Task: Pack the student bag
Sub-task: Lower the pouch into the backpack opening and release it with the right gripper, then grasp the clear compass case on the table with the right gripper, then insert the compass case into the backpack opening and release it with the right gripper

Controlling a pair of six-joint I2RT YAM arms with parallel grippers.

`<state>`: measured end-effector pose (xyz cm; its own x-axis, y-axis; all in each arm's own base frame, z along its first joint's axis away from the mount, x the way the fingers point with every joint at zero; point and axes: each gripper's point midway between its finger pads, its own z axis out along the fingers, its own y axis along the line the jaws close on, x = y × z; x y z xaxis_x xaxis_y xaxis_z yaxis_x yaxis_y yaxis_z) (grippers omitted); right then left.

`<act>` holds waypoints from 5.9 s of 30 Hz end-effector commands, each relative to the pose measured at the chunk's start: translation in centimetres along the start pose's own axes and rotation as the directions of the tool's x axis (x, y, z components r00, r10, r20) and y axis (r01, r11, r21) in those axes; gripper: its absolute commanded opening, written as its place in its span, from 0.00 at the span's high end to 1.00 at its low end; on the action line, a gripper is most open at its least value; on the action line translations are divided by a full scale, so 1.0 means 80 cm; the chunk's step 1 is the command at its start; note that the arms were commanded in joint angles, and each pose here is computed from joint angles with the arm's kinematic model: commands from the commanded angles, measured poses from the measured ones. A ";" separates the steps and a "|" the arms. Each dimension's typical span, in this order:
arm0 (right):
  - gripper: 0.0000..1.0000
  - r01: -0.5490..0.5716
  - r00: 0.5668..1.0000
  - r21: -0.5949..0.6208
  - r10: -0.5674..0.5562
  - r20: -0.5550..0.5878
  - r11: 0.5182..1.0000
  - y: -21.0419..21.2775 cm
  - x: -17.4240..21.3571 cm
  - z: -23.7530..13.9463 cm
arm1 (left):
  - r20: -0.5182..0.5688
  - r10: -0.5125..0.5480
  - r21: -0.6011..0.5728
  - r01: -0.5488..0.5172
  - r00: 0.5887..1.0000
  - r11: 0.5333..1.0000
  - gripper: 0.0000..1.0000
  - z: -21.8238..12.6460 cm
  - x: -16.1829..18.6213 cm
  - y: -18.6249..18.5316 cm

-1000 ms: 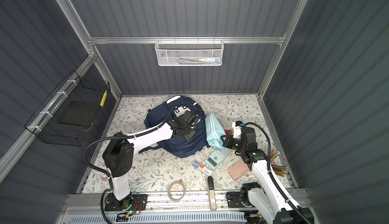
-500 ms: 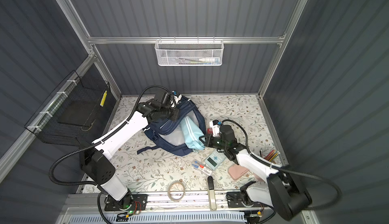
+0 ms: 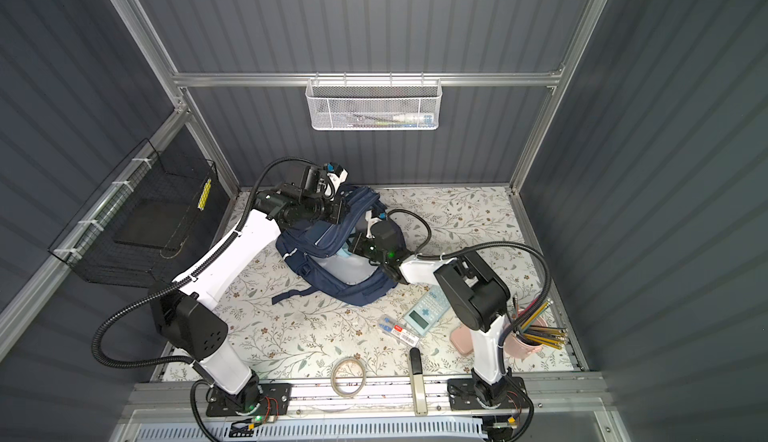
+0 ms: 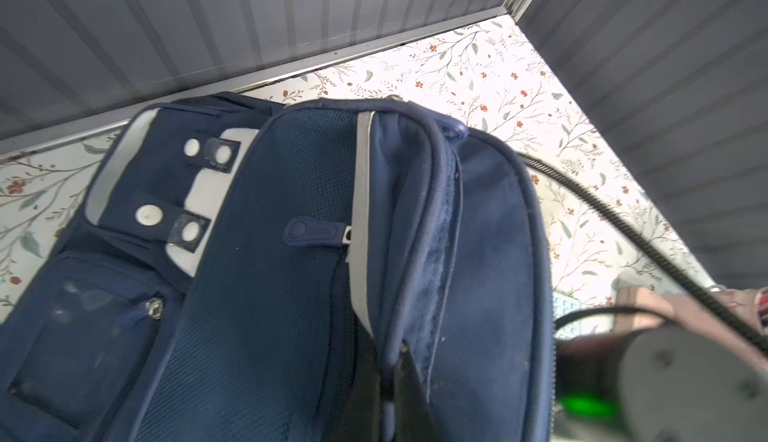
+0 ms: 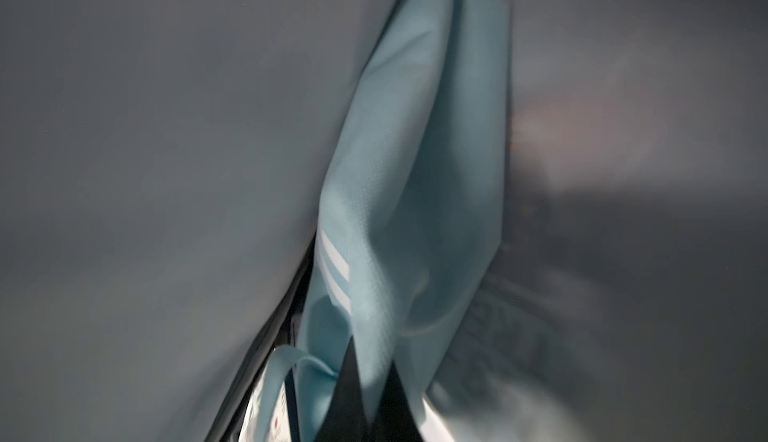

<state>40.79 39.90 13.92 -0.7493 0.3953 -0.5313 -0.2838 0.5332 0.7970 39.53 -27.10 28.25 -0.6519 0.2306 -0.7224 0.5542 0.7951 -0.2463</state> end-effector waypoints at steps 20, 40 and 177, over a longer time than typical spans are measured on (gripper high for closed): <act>0.30 0.194 0.978 0.374 -0.146 -0.152 0.907 -0.071 0.044 -0.192 | -0.078 -0.258 0.077 0.264 0.963 0.961 1.00 0.043 0.084 0.019; 0.17 0.447 0.837 0.310 -0.270 -0.476 0.839 -0.090 0.094 -0.331 | -0.142 -0.286 0.050 0.296 0.948 0.954 1.00 0.048 0.151 0.028; 0.17 -0.037 0.942 0.719 0.264 -0.207 0.694 -0.155 0.063 -0.324 | -0.146 -0.452 0.259 0.475 0.880 0.841 1.00 0.066 0.115 0.021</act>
<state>28.86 19.92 12.01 -0.8955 0.2386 -0.3756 0.0605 0.9016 0.4284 36.90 -27.80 18.74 -0.8940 -0.0403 -0.4463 0.3400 0.5880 -0.7340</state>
